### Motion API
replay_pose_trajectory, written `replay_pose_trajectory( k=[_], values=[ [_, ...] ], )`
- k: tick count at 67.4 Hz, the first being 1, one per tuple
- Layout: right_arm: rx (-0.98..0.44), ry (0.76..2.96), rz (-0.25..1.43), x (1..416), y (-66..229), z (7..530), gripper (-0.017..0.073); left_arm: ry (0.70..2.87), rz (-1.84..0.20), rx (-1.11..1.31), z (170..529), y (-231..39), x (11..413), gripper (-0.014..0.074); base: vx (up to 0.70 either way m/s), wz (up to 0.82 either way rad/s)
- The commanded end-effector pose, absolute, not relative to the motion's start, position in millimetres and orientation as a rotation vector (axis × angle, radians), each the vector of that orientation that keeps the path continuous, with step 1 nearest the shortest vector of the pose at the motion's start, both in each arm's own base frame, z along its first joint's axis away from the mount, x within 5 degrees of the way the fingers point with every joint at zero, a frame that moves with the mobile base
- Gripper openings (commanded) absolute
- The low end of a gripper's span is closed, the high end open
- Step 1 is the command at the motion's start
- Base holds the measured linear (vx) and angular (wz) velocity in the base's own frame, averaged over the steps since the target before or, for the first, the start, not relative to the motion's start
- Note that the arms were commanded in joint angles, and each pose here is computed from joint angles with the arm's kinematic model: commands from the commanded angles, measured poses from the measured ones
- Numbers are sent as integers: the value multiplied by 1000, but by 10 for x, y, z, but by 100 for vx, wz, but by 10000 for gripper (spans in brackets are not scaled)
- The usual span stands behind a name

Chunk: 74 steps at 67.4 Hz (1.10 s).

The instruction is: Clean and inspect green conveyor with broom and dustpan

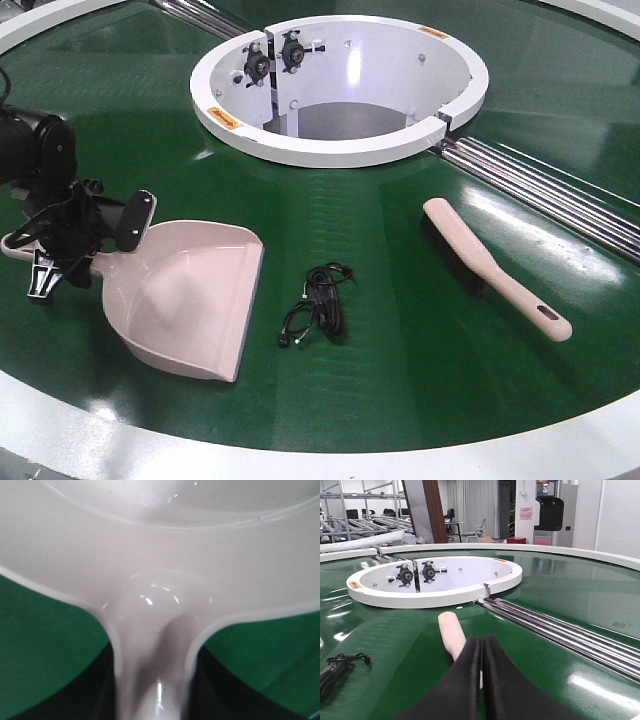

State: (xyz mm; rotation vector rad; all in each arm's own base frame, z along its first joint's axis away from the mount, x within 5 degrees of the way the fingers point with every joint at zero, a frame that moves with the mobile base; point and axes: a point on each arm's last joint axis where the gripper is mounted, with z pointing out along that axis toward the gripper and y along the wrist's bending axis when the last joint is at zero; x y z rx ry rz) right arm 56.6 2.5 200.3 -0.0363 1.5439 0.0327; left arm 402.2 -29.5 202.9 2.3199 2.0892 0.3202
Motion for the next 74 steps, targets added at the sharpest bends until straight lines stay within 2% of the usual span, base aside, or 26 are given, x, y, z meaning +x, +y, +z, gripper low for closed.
replay_pose_trajectory(
  k=[1, 17, 32, 61, 74],
  values=[
    [-42, 1468, 17, 556, 22, 2060, -8, 2015, 464, 2313, 2406, -320, 3979, -8, 0, 0],
    [-42, 1468, 17, 556, 22, 2060, -8, 1962, 473, 2328, 2475, -479, 3940, -8, 0, 0],
    [-42, 1468, 17, 556, 22, 2060, -8, 2008, 465, 2259, 2476, -662, 3916, -8, 0, 0],
    [-42, 1468, 17, 556, 22, 2060, -8, 2101, 399, 2257, 2461, -698, 3840, -8, 0, 0],
    [-42, 1468, 17, 556, 22, 2060, -8, 2142, 448, 2209, 2469, -674, 3858, -8, 0, 0]
  ],
)
